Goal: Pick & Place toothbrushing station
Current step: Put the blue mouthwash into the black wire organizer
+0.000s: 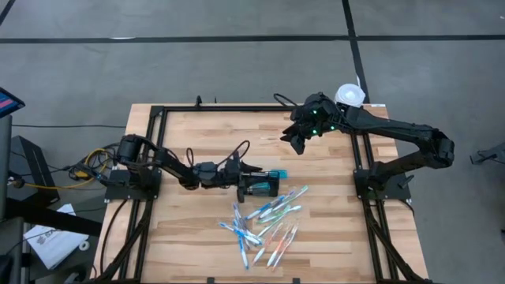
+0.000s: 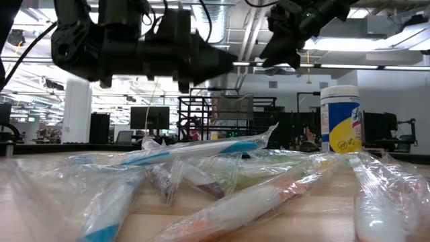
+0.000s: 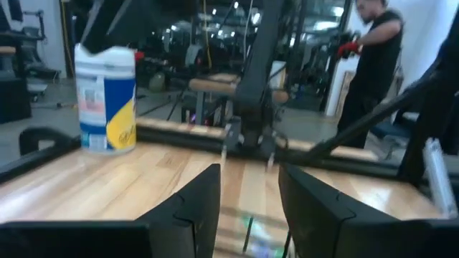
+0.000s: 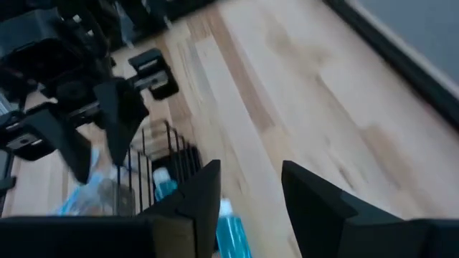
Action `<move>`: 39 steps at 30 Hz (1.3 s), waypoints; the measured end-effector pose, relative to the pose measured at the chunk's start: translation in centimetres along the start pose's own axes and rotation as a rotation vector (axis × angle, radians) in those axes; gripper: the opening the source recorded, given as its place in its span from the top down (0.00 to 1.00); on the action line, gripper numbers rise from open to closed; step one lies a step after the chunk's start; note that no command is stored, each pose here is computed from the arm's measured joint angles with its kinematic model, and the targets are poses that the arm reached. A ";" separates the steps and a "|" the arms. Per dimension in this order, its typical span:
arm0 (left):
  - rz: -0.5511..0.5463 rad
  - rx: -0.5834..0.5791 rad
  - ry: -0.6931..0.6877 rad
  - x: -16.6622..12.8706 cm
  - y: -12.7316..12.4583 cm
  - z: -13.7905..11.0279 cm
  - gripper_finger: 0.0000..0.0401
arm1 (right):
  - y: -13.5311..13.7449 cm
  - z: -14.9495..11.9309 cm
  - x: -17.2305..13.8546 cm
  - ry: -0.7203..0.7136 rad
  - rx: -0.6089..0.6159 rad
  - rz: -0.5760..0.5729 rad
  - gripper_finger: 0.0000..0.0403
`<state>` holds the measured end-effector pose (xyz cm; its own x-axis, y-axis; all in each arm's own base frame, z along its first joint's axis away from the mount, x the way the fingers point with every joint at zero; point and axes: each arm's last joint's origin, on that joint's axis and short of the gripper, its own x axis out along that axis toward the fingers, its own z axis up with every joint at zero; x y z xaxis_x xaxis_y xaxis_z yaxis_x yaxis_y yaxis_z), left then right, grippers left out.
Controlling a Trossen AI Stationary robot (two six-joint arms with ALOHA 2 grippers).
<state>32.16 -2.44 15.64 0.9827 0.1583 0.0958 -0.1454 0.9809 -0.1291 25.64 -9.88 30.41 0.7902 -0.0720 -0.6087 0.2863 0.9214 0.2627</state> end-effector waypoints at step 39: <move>0.095 -0.299 0.480 -4.6 7.1 7.4 0.66 | -2.4 -10.9 7.0 0.249 0.160 -0.029 0.66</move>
<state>25.75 4.67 21.57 0.9187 0.1071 -0.3802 -0.2661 0.8792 -0.3953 24.55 -8.41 17.32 0.6289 0.0166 -0.7773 0.4043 0.8470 0.3452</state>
